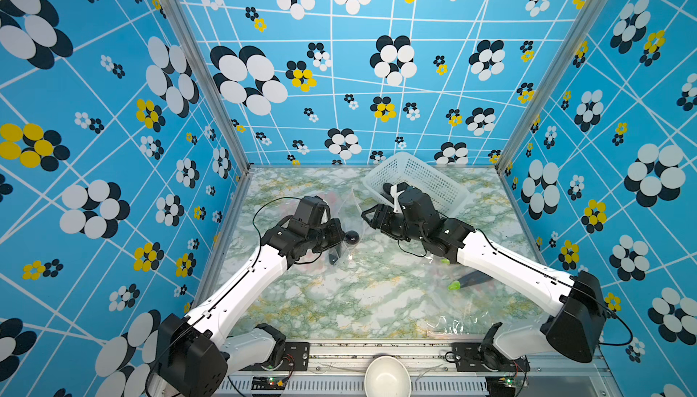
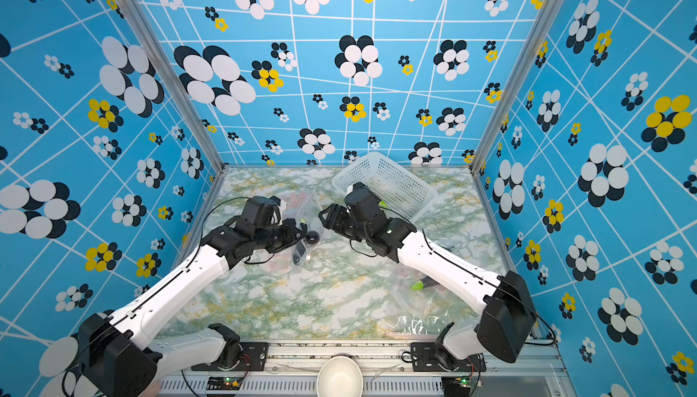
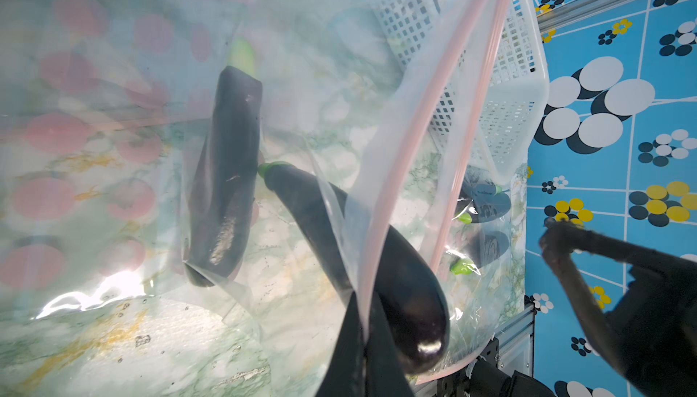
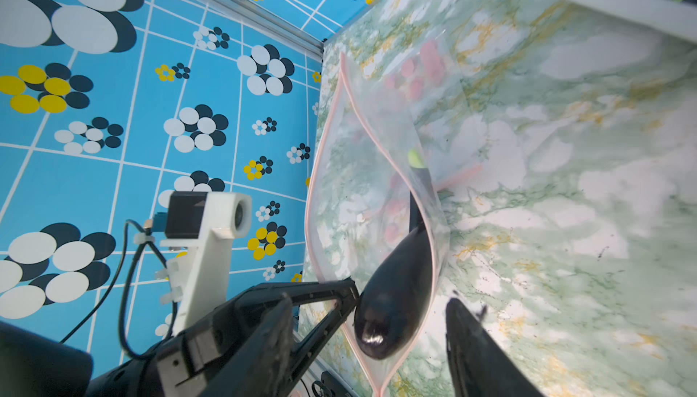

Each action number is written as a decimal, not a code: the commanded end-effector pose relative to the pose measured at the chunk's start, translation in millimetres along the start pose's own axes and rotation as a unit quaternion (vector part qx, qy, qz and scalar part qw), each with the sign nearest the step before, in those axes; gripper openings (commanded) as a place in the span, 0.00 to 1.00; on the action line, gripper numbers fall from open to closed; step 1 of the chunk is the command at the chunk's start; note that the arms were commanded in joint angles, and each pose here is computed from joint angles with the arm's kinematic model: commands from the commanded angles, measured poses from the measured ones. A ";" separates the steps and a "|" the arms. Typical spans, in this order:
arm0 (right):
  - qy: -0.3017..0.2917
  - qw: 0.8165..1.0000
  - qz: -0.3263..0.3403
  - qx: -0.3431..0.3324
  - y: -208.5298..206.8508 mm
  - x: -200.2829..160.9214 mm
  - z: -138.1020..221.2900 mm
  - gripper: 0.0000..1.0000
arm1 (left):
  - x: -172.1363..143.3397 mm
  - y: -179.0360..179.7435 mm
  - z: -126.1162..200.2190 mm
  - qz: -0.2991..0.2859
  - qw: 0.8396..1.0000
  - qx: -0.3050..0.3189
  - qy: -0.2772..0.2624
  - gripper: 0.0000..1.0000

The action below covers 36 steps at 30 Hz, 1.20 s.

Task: Place the eggplant in a zip-top bag and seal the zipper
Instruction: Place the eggplant in the zipper food storage bag, then pick up the eggplant from the basket.

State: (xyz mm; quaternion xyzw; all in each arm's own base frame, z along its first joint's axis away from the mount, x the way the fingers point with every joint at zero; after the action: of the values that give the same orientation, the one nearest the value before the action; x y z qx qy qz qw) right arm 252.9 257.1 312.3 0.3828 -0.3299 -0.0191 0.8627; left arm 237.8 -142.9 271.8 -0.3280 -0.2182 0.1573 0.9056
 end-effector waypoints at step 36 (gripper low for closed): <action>0.129 0.944 0.213 -0.218 -228.4 149.3 -165.2 0.67 | 15.1 1.1 35.1 -0.034 0.997 0.059 -0.018 0.00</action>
State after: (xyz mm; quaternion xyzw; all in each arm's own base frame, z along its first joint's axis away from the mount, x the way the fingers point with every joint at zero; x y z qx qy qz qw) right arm 512.4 157.7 167.4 0.1057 -0.2958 0.1215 0.9416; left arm 233.0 -119.3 302.2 -0.2583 -0.2387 0.1394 0.9257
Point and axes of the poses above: each gripper's point midway between its finger pads, its own z axis back along the fingers, its own y axis along the line the jaws close on, x = y × z, the point moved 10 cm from there along z, back along the fingers, and after that the axes turned 7 degrees about z, right-handed, at the moved point
